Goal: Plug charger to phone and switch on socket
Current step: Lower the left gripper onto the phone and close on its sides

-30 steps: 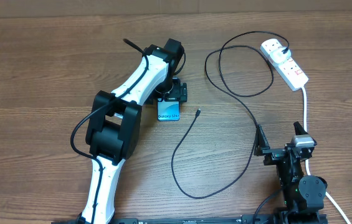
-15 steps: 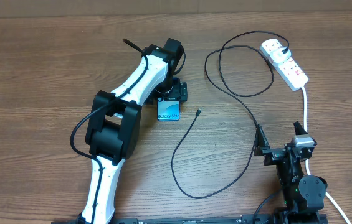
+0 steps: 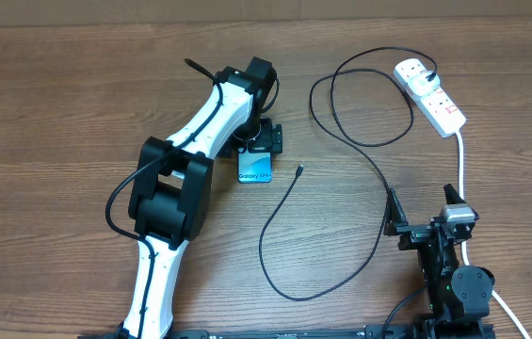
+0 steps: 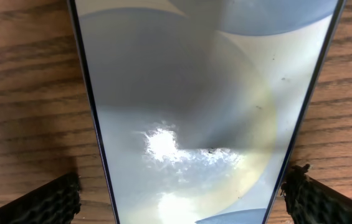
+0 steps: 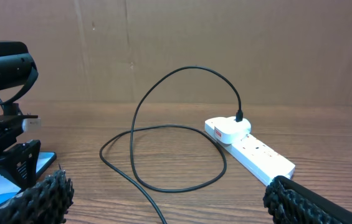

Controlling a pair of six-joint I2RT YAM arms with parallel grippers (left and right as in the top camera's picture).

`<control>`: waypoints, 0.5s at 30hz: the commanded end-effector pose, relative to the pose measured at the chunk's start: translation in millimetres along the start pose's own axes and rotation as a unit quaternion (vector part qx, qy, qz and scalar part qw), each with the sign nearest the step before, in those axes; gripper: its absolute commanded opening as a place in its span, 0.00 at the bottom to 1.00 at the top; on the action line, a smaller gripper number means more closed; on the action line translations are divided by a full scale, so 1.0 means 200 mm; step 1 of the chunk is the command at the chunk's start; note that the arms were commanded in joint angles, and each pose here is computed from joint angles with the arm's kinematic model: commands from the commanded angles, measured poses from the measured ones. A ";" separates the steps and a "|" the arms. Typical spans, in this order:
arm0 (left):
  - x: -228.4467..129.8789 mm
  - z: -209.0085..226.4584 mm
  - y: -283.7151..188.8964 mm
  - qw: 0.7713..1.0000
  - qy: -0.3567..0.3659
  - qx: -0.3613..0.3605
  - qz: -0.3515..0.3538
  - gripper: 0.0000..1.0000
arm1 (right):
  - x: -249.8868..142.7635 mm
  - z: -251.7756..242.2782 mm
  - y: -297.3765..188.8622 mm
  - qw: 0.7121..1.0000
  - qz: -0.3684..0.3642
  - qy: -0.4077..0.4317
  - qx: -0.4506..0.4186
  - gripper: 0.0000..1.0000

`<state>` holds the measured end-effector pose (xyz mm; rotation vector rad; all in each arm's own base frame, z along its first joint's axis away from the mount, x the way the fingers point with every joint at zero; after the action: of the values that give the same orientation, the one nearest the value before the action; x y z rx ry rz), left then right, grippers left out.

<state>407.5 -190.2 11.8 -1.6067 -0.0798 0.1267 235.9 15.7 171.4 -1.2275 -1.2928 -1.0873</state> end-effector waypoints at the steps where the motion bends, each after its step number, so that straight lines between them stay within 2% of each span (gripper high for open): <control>1: -0.07 -0.02 0.13 0.999 0.005 0.007 0.033 1.00 | -0.01 0.00 0.00 1.000 -0.001 0.002 -0.002 1.00; 15: -0.11 -0.06 0.13 0.999 0.016 0.020 0.033 1.00 | -0.01 0.00 0.00 1.000 -0.001 0.002 -0.002 1.00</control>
<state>403.5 -192.8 11.1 -1.5801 -0.0667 0.1116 235.9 15.7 171.4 -1.2275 -1.2928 -1.0873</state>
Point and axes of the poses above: each gripper's point midway between its finger pads, its own y axis out along the fingers, its own z axis along the line the jaws close on, x = y × z, the point moved 1 cm from there along -y, back along the fingers, and after that the axes turned 6 degrees about -y, right-handed, at the moved point
